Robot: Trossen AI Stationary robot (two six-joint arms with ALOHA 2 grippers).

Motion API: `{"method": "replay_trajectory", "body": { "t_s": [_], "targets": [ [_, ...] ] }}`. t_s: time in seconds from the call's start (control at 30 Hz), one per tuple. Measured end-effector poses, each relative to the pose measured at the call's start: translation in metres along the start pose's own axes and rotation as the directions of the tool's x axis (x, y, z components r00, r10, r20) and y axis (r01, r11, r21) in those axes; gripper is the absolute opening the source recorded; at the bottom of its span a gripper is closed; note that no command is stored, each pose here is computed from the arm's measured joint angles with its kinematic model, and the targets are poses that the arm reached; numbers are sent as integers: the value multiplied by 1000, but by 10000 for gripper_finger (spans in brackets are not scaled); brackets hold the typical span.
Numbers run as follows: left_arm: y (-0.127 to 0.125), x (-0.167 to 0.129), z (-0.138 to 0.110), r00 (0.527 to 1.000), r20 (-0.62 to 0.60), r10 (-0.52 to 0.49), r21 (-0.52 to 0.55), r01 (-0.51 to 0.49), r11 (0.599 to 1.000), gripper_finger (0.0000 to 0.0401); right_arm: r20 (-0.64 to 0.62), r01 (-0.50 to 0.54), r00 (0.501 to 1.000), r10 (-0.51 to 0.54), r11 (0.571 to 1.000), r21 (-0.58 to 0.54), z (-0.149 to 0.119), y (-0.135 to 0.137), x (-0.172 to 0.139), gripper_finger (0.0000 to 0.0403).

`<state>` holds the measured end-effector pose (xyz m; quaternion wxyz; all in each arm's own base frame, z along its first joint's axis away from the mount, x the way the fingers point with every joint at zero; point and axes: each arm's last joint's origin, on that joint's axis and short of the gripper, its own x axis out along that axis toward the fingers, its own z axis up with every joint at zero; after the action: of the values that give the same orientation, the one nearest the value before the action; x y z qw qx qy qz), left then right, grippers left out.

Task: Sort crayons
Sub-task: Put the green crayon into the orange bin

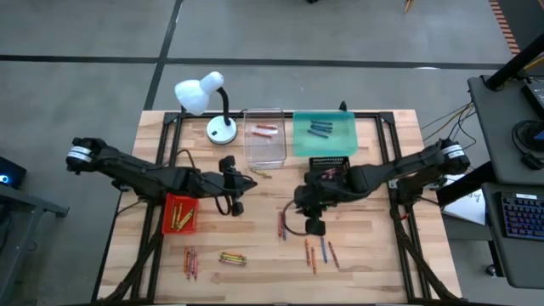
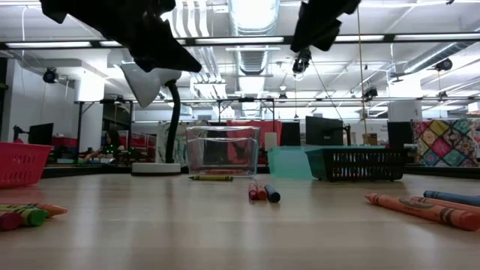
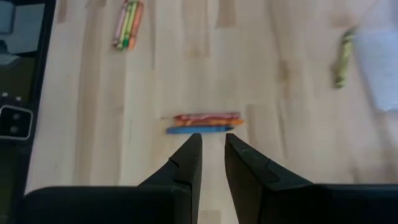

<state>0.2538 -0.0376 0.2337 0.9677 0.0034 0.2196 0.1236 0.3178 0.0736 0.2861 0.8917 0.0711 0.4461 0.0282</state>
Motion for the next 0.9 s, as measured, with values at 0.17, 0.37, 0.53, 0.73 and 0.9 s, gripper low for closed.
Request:
{"method": "replay_trajectory", "body": {
  "t_s": [0.17, 0.37, 0.53, 0.73, 0.9],
  "targets": [
    [-6, 9, -8, 999, -40, -6, 32, 7, 999, 1, 15, -19, 1000, 19, 1000, -12, -11, 6, 12, 58],
    [-9, 17, -15, 997, -76, 1, 71, 4, 997, 25, 178, -41, 983, 49, 998, -51, -21, 3, 36, 57],
    [-12, 26, -23, 994, -107, 12, 174, 7, 985, 58, 241, 42, 970, -30, 998, -47, -37, -4, 50, 56],
    [-19, 46, -36, 992, -127, 18, 293, 21, 956, 89, 238, 70, 970, -59, 997, -39, -40, -6, 53, 56],
    [-25, 69, -53, 990, -125, 64, 384, -11, 923, 94, 262, 84, 963, -68, 995, -53, -34, -5, 49, 56]
  ]
}}
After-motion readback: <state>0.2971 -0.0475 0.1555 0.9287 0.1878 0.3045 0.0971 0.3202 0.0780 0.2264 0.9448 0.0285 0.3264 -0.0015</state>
